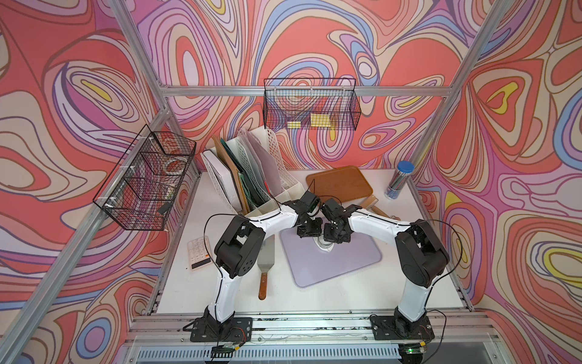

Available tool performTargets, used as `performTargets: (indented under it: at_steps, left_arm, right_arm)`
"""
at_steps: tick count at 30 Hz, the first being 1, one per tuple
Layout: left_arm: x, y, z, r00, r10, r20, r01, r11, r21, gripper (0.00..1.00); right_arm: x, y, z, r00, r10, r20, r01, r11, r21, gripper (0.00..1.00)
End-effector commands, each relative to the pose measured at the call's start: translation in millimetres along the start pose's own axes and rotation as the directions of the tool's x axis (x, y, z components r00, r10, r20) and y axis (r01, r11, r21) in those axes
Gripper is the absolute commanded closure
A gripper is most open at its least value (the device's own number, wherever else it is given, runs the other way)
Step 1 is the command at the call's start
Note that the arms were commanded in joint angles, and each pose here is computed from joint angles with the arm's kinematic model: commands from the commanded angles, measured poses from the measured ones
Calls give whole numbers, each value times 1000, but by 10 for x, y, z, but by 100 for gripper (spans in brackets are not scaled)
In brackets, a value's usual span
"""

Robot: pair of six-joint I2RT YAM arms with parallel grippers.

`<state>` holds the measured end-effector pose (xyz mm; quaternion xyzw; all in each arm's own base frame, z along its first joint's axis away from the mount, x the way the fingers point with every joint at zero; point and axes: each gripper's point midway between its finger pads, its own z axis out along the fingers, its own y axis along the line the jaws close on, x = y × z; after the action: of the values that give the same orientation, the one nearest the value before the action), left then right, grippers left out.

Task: Roll out the dumpling wrappers from the dough
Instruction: Press the dumpling wrapper on the work surface.

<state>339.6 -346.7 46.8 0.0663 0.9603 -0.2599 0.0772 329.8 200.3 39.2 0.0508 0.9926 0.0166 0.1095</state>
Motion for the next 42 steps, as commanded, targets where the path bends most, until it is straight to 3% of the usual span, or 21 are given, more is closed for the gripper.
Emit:
performTargets:
  at_steps: [1, 5, 9, 13, 18, 22, 26, 30, 36, 39, 42]
  left_arm:
    - [794, 523, 419, 975, -126, -180, 101, 985, -142, 100]
    - [999, 571, 357, 970, -151, -190, 130, 984, -119, 100]
    - [1054, 538, 317, 970, -151, -189, 133, 986, -104, 100]
    - [907, 550, 250, 980, -142, -139, 125, 985, -120, 100]
    - [633, 459, 118, 990, -122, -73, 115, 989, -98, 100]
    - [518, 404, 97, 993, -106, -57, 100, 990, -101, 100]
    - [455, 425, 186, 993, -105, -57, 98, 988, -119, 100]
    - [475, 378, 343, 994, -68, -83, 57, 989, -134, 100]
    - [307, 238, 449, 997, -17, -70, 9, 994, -108, 100]
    - [369, 223, 467, 995, -3, -98, -9, 992, -125, 100]
    - [606, 343, 480, 990, -36, -135, 17, 990, -140, 100]
  right_arm:
    - [-286, 503, 84, 993, -87, 82, 97, 987, -129, 100]
    - [-637, 623, 172, 976, -171, 132, 193, 965, -176, 100]
    - [-695, 781, 210, 956, -271, 110, 290, 931, -220, 100]
    - [-606, 740, 133, 951, -296, 86, 307, 925, -224, 100]
    - [-426, 441, 91, 948, -317, 10, 316, 941, -124, 100]
    - [-275, 371, 36, 963, -266, -30, 260, 956, -133, 100]
    - [9, 453, 82, 986, -136, -94, 111, 965, -237, 100]
    - [325, 554, 177, 985, -45, -164, 2, 969, -248, 100]
    - [395, 883, 12, 986, 87, -140, -135, 914, -383, 100]
    - [317, 810, 120, 990, 76, -116, -110, 940, -324, 100]
    - [20, 430, 302, 998, 32, -46, -40, 985, -170, 100]
